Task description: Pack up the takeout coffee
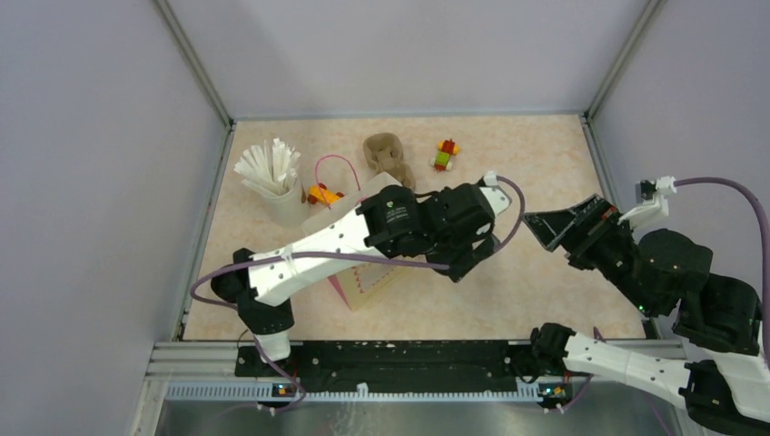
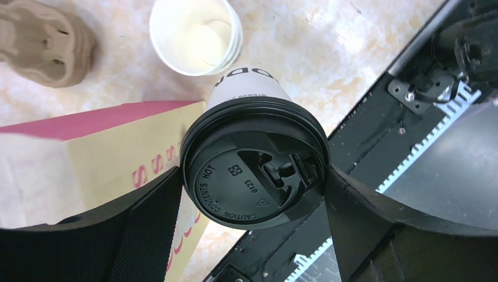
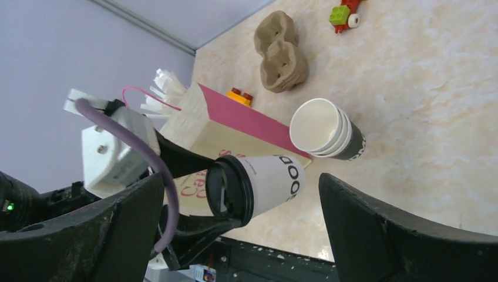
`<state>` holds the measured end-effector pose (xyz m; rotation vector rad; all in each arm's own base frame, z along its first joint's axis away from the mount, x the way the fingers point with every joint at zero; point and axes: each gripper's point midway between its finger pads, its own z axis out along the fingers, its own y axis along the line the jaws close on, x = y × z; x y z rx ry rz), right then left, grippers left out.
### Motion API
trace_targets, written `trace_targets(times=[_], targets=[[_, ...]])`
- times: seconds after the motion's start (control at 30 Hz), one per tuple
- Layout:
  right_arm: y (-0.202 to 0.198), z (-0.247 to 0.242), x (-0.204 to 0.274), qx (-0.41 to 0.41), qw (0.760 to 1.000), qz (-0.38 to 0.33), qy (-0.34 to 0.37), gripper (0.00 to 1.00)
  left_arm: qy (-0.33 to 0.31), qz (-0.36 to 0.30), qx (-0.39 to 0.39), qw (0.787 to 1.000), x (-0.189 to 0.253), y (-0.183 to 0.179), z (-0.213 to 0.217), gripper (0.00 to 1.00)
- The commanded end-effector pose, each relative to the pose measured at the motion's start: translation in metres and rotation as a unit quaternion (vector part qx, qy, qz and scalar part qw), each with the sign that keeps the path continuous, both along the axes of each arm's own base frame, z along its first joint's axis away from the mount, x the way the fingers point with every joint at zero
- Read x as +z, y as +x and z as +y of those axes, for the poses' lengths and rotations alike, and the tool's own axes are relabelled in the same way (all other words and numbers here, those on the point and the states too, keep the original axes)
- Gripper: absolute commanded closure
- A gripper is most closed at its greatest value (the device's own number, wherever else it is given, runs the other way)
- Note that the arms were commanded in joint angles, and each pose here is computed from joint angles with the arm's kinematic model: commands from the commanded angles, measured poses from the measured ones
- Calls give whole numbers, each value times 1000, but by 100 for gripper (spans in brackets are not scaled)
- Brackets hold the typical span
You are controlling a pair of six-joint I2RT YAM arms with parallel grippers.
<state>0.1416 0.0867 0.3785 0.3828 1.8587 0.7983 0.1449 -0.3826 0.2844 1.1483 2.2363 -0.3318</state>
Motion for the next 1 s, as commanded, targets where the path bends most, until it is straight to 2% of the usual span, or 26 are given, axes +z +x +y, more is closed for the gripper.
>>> trace_targets(times=[0.0, 0.23, 0.37, 0.57, 0.7, 0.87, 0.97], targets=[[-1, -4, -19, -11, 999, 32, -36, 2, -162, -71, 68, 982, 100, 20, 16, 45], [10, 20, -16, 0, 999, 35, -28, 6, -283, -118, 98, 947, 174, 36, 45, 49], [17, 33, -5, 4, 1000, 17, -12, 8, -311, -147, 118, 931, 195, 43, 71, 50], [39, 74, 7, 38, 998, -5, -59, 11, -289, -209, 167, 919, 207, 59, 114, 50], [57, 112, 8, 65, 994, -14, -82, 17, -261, -241, 208, 911, 211, 67, 145, 54], [78, 151, 13, 106, 990, -46, -87, 23, -252, -263, 229, 903, 209, 64, 177, 49], [96, 170, 9, 138, 985, -47, -91, 25, -250, -265, 236, 901, 207, 59, 192, 49]])
